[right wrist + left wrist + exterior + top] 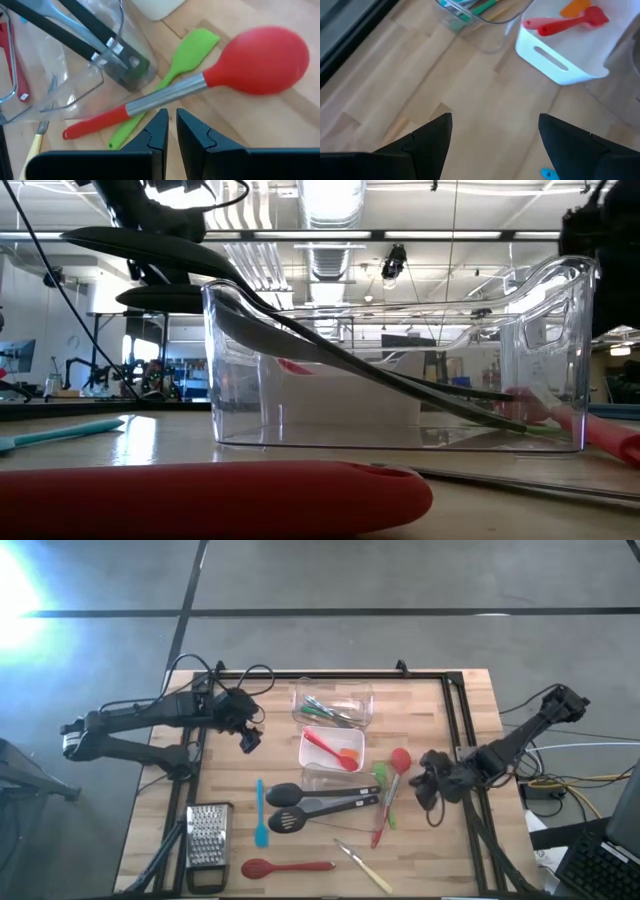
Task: Pick & Place Kitchen Items
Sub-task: Put the red serving spoon into the bottom transparent bin
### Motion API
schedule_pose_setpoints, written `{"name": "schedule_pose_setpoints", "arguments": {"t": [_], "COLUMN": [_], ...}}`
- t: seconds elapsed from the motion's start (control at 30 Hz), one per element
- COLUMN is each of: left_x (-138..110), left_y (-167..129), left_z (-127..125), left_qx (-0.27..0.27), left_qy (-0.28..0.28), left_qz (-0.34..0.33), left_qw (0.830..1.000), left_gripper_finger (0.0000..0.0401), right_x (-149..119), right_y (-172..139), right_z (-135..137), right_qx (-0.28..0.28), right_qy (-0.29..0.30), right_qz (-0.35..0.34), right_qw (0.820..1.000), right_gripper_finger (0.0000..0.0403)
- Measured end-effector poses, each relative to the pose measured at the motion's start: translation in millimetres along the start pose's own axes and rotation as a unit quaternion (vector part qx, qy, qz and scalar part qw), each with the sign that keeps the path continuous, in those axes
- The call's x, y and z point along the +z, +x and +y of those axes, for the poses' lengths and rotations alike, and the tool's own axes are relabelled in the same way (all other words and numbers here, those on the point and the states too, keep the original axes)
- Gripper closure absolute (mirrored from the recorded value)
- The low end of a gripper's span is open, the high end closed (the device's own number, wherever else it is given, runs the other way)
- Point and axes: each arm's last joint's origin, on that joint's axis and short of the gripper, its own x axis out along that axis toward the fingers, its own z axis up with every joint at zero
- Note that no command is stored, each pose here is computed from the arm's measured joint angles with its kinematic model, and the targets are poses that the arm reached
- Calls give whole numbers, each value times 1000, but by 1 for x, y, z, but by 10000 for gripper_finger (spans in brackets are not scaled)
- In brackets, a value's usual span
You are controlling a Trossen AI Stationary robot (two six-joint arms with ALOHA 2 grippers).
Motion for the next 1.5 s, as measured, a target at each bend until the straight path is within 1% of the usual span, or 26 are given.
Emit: {"name": "schedule_pose_setpoints", "arguments": {"t": [0.13,0.27,0.37,0.47,0.57,0.63,0.77,0.93,1.07,1.23,1.5], "left_x": [0,2,4,4,6,5,3,1,0,0,0], "left_y": [0,0,1,3,4,6,9,13,14,13,13], "left_z": [1,1,0,0,-1,-1,-1,-1,-1,-1,-1], "left_qx": [13,20,17,14,11,10,10,11,11,12,12], "left_qy": [-2,-9,-14,-16,-19,-19,-19,-18,-17,-15,-14], "left_qz": [-5,-14,-25,-34,-46,-48,-48,-46,-44,-44,-44], "left_qw": [1000,1000,999,999,999,999,999,999,999,999,999], "left_gripper_finger": [101,101,101,101,101,101,101,101,101,101,101], "right_x": [-20,-35,-44,-52,-56,-58,-61,-63,-62,-61,-54], "right_y": [6,13,19,27,34,38,44,49,50,54,55], "right_z": [-6,-11,-18,-25,-31,-35,-46,-55,-55,-56,-49], "right_qx": [12,47,69,88,114,122,117,107,101,88,79], "right_qy": [22,55,90,116,140,151,181,207,209,221,251], "right_qz": [-29,-82,-93,-91,-105,-120,-133,-133,-135,-115,-115], "right_qw": [999,994,989,985,978,974,967,963,963,964,958], "right_gripper_finger": [369,369,360,336,302,280,246,231,222,204,174]}}
